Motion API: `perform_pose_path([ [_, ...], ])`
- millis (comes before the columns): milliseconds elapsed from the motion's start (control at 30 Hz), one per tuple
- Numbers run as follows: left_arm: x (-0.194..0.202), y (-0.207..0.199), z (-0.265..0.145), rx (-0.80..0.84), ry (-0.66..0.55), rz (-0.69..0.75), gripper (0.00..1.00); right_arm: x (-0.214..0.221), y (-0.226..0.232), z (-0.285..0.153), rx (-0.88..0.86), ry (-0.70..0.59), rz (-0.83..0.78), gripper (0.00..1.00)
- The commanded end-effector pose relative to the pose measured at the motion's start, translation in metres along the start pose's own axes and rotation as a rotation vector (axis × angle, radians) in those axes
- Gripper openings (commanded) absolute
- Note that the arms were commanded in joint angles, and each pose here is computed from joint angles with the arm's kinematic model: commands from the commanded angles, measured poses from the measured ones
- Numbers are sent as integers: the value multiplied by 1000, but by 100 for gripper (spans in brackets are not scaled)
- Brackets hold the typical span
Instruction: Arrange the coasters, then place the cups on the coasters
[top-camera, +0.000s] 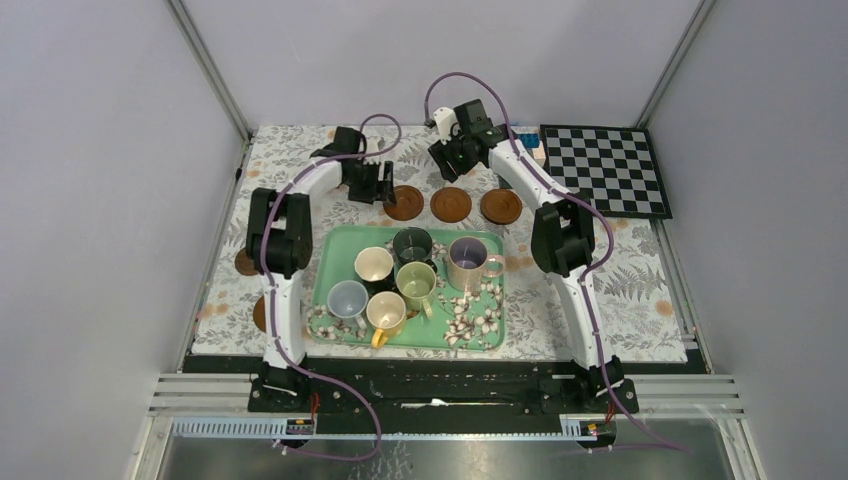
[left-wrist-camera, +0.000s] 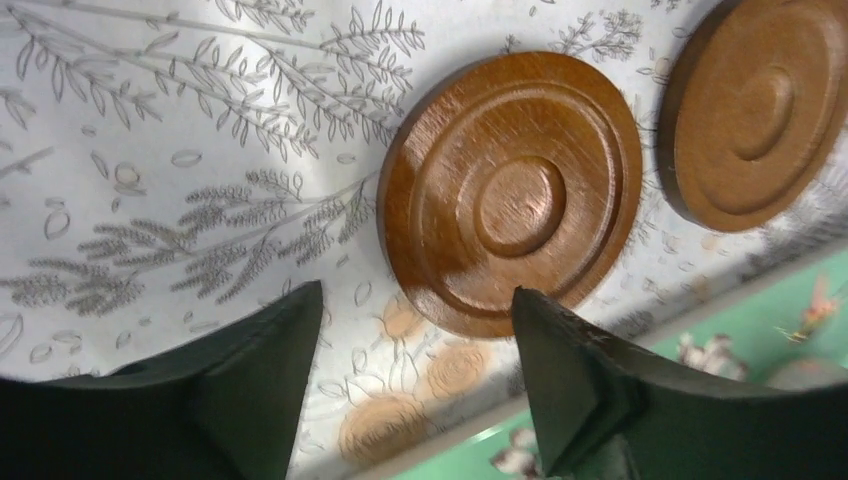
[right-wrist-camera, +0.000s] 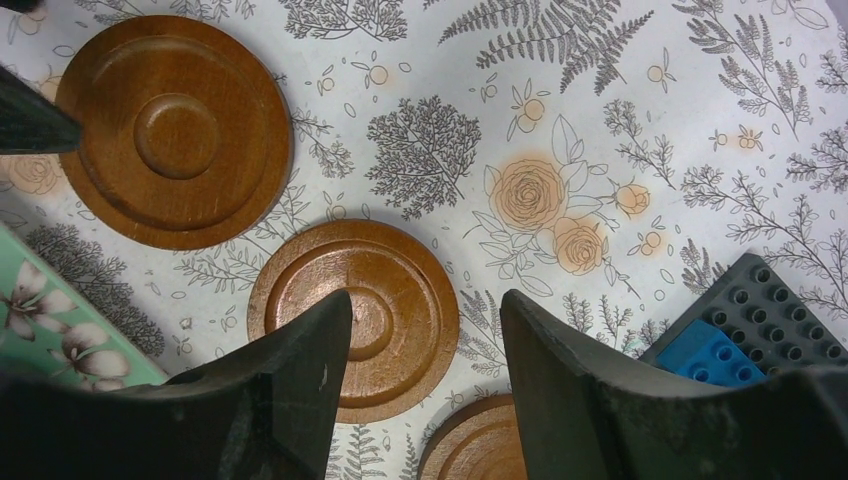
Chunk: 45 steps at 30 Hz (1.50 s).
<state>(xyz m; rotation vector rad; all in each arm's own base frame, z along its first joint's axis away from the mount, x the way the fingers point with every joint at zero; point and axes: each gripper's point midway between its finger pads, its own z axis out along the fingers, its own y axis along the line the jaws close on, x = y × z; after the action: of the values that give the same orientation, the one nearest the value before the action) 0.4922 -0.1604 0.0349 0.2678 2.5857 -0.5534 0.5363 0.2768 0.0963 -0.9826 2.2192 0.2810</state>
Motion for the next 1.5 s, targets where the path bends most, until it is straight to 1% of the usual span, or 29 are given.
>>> perform_pose_path([
  [0, -42, -1, -87, 130, -109, 8, 79, -23, 7, -11, -31, -54, -12, 64],
  [67, -30, 14, -131, 157, -81, 82, 83, -27, 9, -15, -38, -60, -24, 65],
  [133, 4, 39, -167, 161, -10, 146, 86, -28, 12, -19, -54, -65, -33, 68],
  [233, 72, 88, -216, 127, 107, 168, 86, -31, 19, -26, -91, -71, -27, 77],
  [333, 129, 122, -249, 107, 171, 146, 86, -36, 25, -36, -120, -83, -14, 87],
  [433, 164, 147, -264, 52, 163, 161, 84, -42, 29, -44, -136, -96, -11, 92],
  [533, 185, 158, -261, -18, 173, 259, 84, -42, 32, -49, -150, -92, -9, 93],
  [633, 203, 162, -248, -54, 170, 317, 83, -41, 33, -51, -156, -83, -13, 94],
  [733, 211, 168, -235, -79, 155, 350, 83, -39, 34, -54, -158, -75, -16, 94],
  [800, 212, 172, -226, -106, 155, 398, 83, -39, 33, -56, -156, -73, -22, 94],
  [900, 218, 172, -216, -117, 189, 477, 83, -38, 31, -58, -146, -66, -28, 94],
  [1000, 229, 173, -209, -114, 248, 541, 83, -37, 28, -58, -134, -65, -31, 94],
  [1200, 248, 183, -204, -118, 344, 605, 81, -33, 22, -58, -119, -54, -26, 95],
  [1267, 244, 186, -200, -143, 343, 616, 79, -32, 19, -58, -111, -52, -25, 94],
  [1333, 231, 185, -194, -160, 319, 605, 76, -31, 17, -57, -107, -51, -21, 95],
  [1467, 192, 186, -178, -210, 246, 517, 66, -30, 12, -55, -96, -51, -14, 95],
])
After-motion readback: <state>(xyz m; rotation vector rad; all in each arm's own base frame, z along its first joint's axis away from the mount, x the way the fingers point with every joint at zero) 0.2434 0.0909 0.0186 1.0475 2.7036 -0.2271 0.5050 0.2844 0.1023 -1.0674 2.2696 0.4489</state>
